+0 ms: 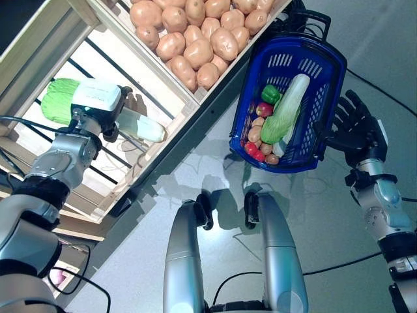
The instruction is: Put vegetables into the basket
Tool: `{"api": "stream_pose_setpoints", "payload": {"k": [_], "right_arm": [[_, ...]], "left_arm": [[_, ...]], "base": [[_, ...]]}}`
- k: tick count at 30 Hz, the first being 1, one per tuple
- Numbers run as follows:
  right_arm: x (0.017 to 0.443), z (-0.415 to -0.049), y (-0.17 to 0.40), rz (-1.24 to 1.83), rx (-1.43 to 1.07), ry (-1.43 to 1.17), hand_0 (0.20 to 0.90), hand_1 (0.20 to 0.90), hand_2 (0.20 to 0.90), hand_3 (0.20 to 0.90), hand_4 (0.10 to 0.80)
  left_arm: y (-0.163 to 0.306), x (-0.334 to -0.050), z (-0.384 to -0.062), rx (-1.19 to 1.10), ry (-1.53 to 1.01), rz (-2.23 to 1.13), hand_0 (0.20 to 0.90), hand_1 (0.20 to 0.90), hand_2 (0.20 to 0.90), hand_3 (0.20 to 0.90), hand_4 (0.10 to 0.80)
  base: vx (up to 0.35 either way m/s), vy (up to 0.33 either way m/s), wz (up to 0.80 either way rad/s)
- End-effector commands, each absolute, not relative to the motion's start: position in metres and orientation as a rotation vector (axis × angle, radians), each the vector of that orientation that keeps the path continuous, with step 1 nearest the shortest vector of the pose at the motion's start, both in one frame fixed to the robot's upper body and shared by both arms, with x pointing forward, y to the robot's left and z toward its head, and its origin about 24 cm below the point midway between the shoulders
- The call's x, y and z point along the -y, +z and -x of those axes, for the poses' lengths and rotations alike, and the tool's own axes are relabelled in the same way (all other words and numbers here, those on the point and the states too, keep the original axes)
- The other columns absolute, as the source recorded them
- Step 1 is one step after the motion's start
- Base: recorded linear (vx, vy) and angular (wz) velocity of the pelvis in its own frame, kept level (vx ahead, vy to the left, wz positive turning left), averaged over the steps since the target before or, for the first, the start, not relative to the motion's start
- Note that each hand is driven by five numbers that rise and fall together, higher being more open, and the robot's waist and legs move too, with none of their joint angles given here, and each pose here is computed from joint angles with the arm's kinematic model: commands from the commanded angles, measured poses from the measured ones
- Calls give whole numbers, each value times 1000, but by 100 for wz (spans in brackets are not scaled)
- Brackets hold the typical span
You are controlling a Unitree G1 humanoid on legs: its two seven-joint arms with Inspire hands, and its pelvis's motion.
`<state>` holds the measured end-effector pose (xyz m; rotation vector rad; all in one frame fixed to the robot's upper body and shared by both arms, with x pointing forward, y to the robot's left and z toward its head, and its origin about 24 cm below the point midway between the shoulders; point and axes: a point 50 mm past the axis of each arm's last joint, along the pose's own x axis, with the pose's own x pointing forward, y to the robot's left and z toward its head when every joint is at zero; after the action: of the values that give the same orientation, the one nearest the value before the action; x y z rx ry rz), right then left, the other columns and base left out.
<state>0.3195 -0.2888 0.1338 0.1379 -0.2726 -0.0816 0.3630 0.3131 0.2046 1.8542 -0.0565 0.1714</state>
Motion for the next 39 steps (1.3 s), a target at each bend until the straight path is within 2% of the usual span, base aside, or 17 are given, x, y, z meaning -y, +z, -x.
{"api": "stream_pose_setpoints", "payload": {"k": [1, 10, 16, 23, 31, 39], "right_arm": [[290, -316, 176, -154, 493, -53, 900, 900, 900, 900, 800], [284, -312, 166, -168, 477, -40, 900, 900, 900, 900, 800], [284, -309, 164, -169, 475, -49, 900, 900, 900, 900, 800], [286, -302, 154, -182, 463, -56, 900, 900, 900, 900, 800], [289, -293, 133, -208, 429, -74, 900, 900, 900, 900, 800], [285, -284, 112, -233, 378, -91, 900, 900, 900, 900, 800]], "left_arm": [[223, -342, -348, 23, 269, -1810, 900, 900, 900, 900, 800], [207, -308, -349, -2, -59, -1795, 900, 900, 900, 900, 800], [194, -303, -342, -143, -213, -1789, 900, 900, 900, 900, 800], [206, -297, -333, -11, -162, -1803, 900, 900, 900, 900, 800], [219, -299, -320, 221, 40, -1826, 900, 900, 900, 900, 800], [202, -303, -305, 310, 180, -1797, 900, 900, 900, 900, 800]], "base": [[0, 0, 0], [0, 0, 0], [8, -19, 4], [16, -15, 1], [42, -26, 4], [40, -24, 6]]}}
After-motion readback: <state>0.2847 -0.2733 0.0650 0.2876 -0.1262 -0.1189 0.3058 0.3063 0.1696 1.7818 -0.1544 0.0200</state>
